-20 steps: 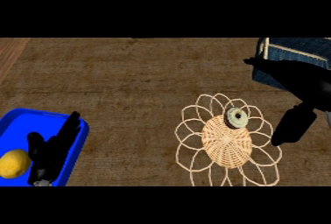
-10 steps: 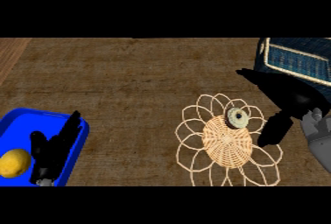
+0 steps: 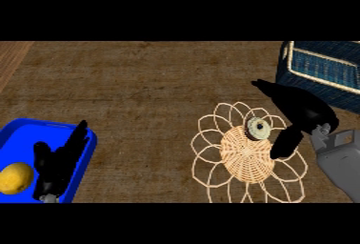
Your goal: Pick the cupcake from the placemat and place it in the basket
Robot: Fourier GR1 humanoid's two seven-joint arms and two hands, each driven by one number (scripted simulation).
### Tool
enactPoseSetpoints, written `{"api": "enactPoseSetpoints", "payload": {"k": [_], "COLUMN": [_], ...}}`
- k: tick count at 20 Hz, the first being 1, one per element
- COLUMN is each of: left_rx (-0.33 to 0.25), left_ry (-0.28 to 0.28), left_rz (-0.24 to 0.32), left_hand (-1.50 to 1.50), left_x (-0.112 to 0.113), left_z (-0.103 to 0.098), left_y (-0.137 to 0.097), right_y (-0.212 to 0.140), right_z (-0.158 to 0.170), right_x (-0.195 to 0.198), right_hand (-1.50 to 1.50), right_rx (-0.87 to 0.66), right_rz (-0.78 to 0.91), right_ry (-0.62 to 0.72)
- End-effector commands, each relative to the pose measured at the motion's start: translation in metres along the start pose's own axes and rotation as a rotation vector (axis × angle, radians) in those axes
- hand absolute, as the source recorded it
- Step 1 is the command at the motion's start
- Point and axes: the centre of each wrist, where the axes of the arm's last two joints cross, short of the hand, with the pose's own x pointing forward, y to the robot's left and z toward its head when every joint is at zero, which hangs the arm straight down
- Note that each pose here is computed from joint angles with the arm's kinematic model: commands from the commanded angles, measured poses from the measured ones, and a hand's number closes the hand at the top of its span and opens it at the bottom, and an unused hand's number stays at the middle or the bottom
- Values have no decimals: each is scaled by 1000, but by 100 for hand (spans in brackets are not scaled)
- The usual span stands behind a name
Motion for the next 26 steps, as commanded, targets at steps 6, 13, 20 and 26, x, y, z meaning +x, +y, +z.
{"api": "enactPoseSetpoints", "payload": {"k": [6, 13, 20, 26], "left_rx": [12, 8, 4, 4], "left_ry": [204, 199, 202, 197], "left_rz": [23, 8, 6, -4], "left_hand": [0, 0, 0, 0], "left_x": [-36, -41, -29, -38], "left_z": [3, 1, 2, 14], "left_y": [4, 3, -2, 11], "right_y": [26, 35, 50, 59], "right_z": [-10, -28, -42, -48], "right_x": [-7, -6, -6, -30], "right_hand": [-150, -150, -150, -150], "right_rx": [22, 87, 75, 76], "right_rz": [24, 80, 40, 48], "right_ry": [4, 69, 57, 54]}}
